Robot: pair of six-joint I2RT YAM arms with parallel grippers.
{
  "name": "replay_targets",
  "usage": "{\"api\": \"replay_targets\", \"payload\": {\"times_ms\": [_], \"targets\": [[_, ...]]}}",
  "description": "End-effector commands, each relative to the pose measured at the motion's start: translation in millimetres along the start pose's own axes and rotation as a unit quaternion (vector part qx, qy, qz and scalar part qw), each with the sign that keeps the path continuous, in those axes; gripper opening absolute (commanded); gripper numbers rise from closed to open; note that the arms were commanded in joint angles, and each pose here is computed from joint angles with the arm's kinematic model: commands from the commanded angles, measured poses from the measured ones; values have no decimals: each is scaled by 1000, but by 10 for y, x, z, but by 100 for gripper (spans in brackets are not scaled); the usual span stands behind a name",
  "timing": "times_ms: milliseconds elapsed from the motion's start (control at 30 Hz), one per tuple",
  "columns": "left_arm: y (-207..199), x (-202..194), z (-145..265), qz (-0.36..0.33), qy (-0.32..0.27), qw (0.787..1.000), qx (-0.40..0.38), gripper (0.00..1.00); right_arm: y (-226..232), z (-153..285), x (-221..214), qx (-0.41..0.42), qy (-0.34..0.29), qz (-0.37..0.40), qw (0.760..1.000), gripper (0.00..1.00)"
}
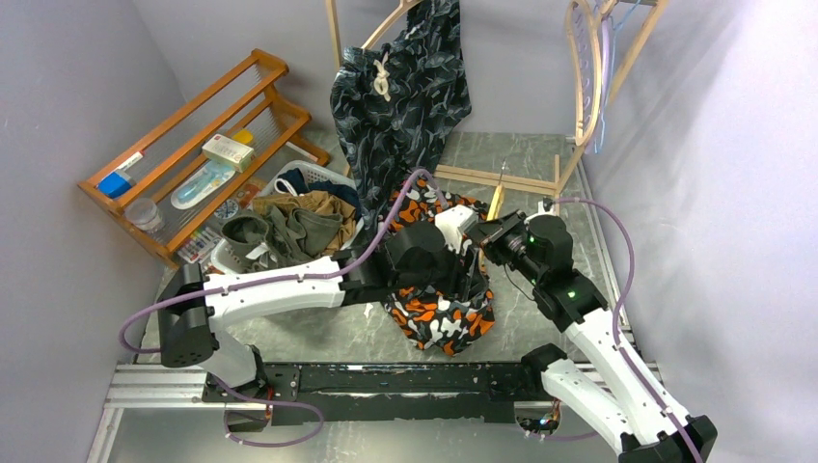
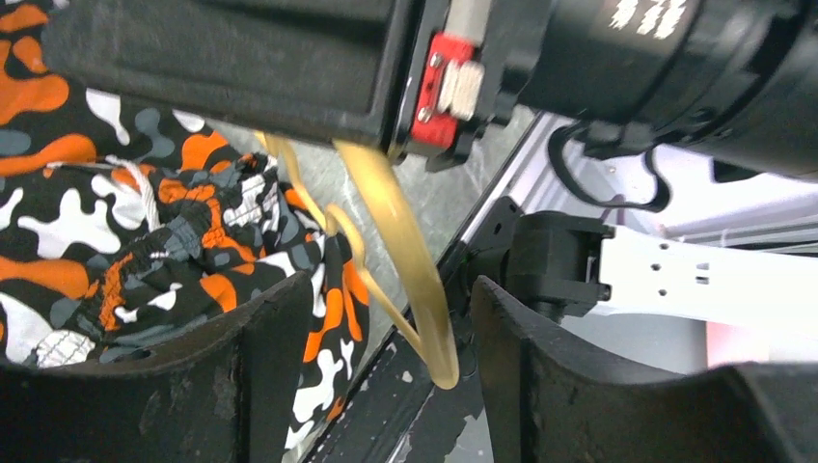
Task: Remove the shorts from the hanger
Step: Place the hanger on the clothes rod.
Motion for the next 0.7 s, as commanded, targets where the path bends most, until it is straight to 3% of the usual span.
{"api": "replay_targets", "payload": {"times_ms": [0,100,400,533,667], "targets": [[25,-74,15,-15,4,999,35,64,255,47,120,40,-32,-6,999,0],[20,-153,46,-17,8,999,28,56,281,21,102,50,-22,-1,999,0],[155,-186,50,-20,-14,996,85,9,298,31,15,61,18,-9,998,0],[207,-196,22,-22,-13,994,108,7,301,77,-11,65,30,-11,997,10],[253,-207,42,-13,-26,992,120,7,287,92,-61,59,55,-6,997,28]]}}
Point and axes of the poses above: each gripper's point midway between its finger pads, its own z axis back along the fingers, its own y axis along the line the jaws close on, x = y × z, the point moved 7 cm from there along z, back along the fingers, and after that the axes turned 3 degrees about -z, right-handed, at the moved point
